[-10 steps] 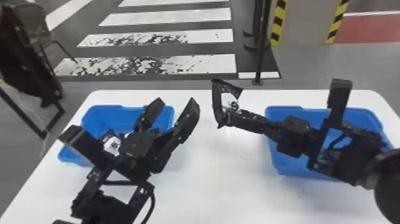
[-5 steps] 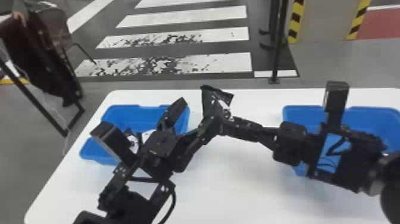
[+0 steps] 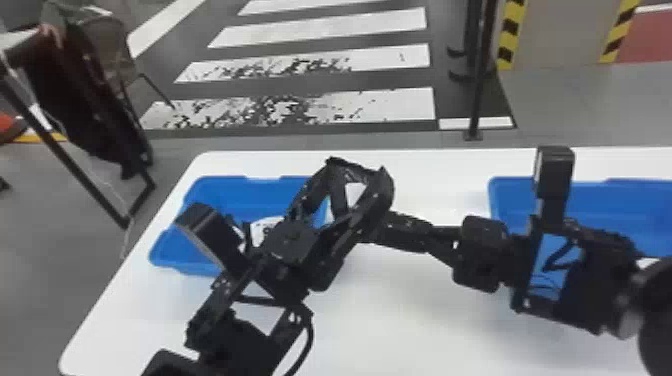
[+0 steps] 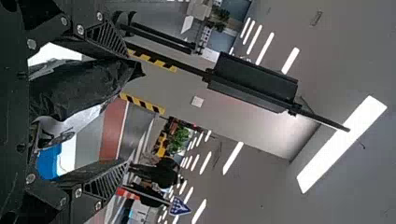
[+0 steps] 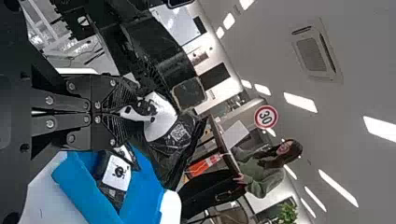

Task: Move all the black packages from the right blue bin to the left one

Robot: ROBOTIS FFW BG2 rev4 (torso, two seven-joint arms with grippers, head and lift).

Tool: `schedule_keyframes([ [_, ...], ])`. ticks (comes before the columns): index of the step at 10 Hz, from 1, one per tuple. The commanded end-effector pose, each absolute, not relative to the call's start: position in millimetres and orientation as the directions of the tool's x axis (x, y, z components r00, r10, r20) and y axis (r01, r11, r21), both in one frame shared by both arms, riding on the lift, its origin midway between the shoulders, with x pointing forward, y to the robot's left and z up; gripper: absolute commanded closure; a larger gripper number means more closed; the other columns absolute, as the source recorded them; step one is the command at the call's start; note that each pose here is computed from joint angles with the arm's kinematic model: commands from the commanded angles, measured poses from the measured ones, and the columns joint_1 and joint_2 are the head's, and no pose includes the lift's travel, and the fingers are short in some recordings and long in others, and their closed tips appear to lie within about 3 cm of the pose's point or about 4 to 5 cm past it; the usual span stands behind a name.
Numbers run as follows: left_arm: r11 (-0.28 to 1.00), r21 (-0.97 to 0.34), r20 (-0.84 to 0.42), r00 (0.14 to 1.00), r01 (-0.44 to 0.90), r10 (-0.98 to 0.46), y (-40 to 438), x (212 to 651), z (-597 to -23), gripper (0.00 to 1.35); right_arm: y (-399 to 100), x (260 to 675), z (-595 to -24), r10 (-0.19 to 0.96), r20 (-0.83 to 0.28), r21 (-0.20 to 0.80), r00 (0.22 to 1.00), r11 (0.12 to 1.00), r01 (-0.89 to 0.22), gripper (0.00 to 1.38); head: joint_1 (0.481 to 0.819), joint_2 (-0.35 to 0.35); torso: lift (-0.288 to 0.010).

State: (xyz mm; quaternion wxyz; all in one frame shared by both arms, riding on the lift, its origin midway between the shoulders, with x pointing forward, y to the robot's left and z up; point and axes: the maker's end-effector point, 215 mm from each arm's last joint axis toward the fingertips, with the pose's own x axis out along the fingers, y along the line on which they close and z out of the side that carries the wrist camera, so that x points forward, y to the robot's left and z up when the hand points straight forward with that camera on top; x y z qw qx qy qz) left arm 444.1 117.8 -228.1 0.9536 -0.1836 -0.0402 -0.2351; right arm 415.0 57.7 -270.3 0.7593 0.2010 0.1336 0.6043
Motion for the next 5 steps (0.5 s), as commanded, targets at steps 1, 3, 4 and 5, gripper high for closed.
schedule_keyframes([
  [1, 0.808, -0.36, 0.141, 0.884, 0.466, -0.446, 114.2, 442.7, -236.4, 0.72, 57.6, 415.9, -266.8, 0.971, 0.046, 0.457, 0.236, 0.19, -0.869, 1.25, 0.695, 0.227, -0.179],
  [3, 0.834, -0.309, 0.163, 0.889, 0.458, -0.428, 122.0, 444.3, -227.8, 1.21, 57.1, 419.5, -264.0, 0.968, 0.059, 0.454, 0.243, 0.191, -0.87, 1.25, 0.695, 0.223, -0.179],
  [4, 0.837, -0.298, 0.186, 0.888, 0.458, -0.42, 124.6, 444.1, -220.5, 1.21, 55.6, 422.6, -265.7, 0.966, 0.063, 0.46, 0.251, 0.195, -0.866, 1.25, 0.695, 0.225, -0.179],
  [5, 0.843, -0.285, 0.201, 0.888, 0.457, -0.413, 126.8, 444.1, -215.7, 1.21, 54.5, 425.4, -266.5, 0.964, 0.066, 0.462, 0.257, 0.199, -0.864, 1.25, 0.695, 0.228, -0.179],
])
